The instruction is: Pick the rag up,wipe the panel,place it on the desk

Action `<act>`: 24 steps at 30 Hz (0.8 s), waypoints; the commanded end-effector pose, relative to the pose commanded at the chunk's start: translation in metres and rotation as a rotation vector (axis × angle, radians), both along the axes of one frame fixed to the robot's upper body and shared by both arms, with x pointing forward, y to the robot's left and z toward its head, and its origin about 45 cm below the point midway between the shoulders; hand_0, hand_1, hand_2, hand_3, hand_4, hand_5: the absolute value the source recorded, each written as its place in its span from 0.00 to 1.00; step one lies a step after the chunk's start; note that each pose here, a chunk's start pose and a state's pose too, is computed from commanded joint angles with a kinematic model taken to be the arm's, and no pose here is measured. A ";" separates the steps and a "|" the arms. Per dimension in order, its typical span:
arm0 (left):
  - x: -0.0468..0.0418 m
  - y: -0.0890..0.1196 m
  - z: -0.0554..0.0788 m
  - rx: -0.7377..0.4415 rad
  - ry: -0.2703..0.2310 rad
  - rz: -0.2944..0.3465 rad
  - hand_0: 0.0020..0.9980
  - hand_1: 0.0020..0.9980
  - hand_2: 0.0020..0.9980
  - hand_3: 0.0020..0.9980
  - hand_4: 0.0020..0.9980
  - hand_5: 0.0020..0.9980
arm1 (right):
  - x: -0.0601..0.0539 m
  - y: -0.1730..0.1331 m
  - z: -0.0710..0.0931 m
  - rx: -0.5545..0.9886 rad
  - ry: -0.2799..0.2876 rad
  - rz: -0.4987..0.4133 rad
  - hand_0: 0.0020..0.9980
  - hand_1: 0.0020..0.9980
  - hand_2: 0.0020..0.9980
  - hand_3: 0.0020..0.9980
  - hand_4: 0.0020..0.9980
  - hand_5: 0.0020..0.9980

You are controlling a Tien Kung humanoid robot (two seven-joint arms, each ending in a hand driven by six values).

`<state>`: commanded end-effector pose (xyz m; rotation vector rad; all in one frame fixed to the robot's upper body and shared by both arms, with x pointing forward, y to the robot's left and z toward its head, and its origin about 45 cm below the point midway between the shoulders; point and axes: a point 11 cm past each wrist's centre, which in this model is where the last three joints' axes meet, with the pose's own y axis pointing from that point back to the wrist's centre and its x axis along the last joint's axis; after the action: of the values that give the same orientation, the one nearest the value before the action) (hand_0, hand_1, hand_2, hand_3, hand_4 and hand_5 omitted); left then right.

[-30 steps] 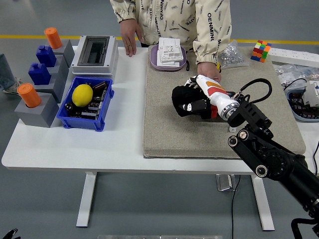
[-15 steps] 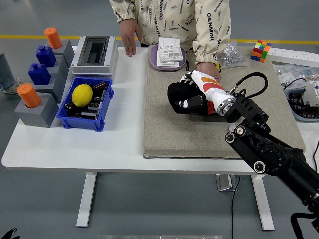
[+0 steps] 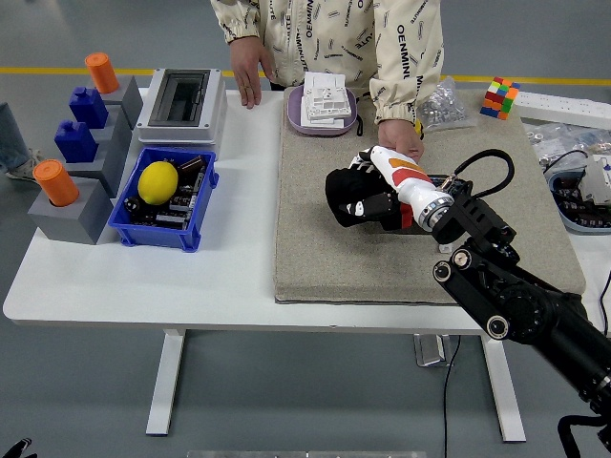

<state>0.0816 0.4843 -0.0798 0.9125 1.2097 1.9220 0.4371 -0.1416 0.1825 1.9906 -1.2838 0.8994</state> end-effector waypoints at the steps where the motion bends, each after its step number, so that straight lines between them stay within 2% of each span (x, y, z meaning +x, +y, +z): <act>1: -0.0001 0.000 0.000 -0.001 0.000 0.000 0.72 0.72 0.77 0.62 0.69 0.56 | 0.000 0.000 0.000 0.000 0.001 -0.001 0.33 0.41 0.45 0.45 0.92 0.00; 10: -0.0014 -0.001 -0.001 -0.003 -0.001 0.004 0.72 0.72 0.77 0.62 0.69 0.57 | 0.002 -0.011 0.000 0.002 0.003 -0.024 0.33 0.41 0.45 0.45 0.92 0.00; 19: -0.0041 -0.001 -0.001 -0.003 0.002 0.009 0.72 0.72 0.77 0.62 0.69 0.57 | 0.011 -0.067 0.003 -0.057 -0.005 -0.114 0.33 0.41 0.45 0.45 0.92 0.00; 24: -0.0036 -0.002 -0.002 -0.005 -0.001 0.010 0.72 0.72 0.77 0.62 0.69 0.57 | 0.012 -0.098 0.003 -0.083 -0.006 -0.166 0.33 0.41 0.45 0.45 0.92 0.00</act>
<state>0.0781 0.4824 -0.0814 0.9043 1.2196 1.9267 0.4494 -0.2394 0.1860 1.7902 -1.3705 0.8649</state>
